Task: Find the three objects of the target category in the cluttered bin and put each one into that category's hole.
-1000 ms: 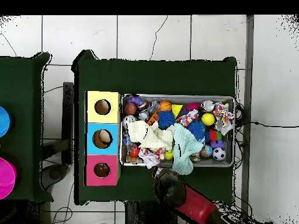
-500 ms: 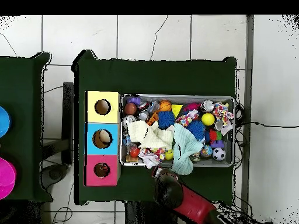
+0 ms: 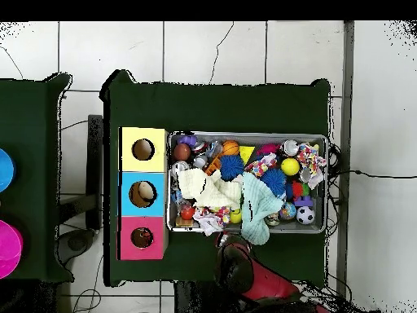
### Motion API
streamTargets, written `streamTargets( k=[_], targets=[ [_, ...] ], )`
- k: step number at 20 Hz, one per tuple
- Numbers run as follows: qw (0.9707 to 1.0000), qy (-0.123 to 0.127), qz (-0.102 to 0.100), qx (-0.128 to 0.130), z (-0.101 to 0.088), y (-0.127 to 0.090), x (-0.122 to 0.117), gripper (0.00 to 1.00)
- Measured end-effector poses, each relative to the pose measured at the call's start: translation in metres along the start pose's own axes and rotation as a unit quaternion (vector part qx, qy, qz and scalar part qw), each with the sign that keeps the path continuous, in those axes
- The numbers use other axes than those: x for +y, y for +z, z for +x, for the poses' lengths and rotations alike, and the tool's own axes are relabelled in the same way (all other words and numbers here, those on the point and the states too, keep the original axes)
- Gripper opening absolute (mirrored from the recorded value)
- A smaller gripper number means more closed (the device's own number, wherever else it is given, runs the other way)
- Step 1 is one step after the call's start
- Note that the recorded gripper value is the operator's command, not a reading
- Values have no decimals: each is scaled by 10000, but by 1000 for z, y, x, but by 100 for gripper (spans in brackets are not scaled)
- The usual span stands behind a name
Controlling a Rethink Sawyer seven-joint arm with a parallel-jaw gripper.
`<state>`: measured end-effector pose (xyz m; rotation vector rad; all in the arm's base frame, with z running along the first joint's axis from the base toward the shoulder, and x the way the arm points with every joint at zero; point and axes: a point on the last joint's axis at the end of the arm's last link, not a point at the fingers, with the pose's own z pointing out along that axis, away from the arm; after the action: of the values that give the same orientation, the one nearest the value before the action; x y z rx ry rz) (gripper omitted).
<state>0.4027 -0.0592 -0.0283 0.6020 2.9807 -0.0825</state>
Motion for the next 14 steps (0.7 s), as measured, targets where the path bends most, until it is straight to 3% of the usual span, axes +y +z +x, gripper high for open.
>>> streamTargets(
  k=[14],
  targets=[
    [9999,-46,-21,89,3,23,-2,100]
  ],
)
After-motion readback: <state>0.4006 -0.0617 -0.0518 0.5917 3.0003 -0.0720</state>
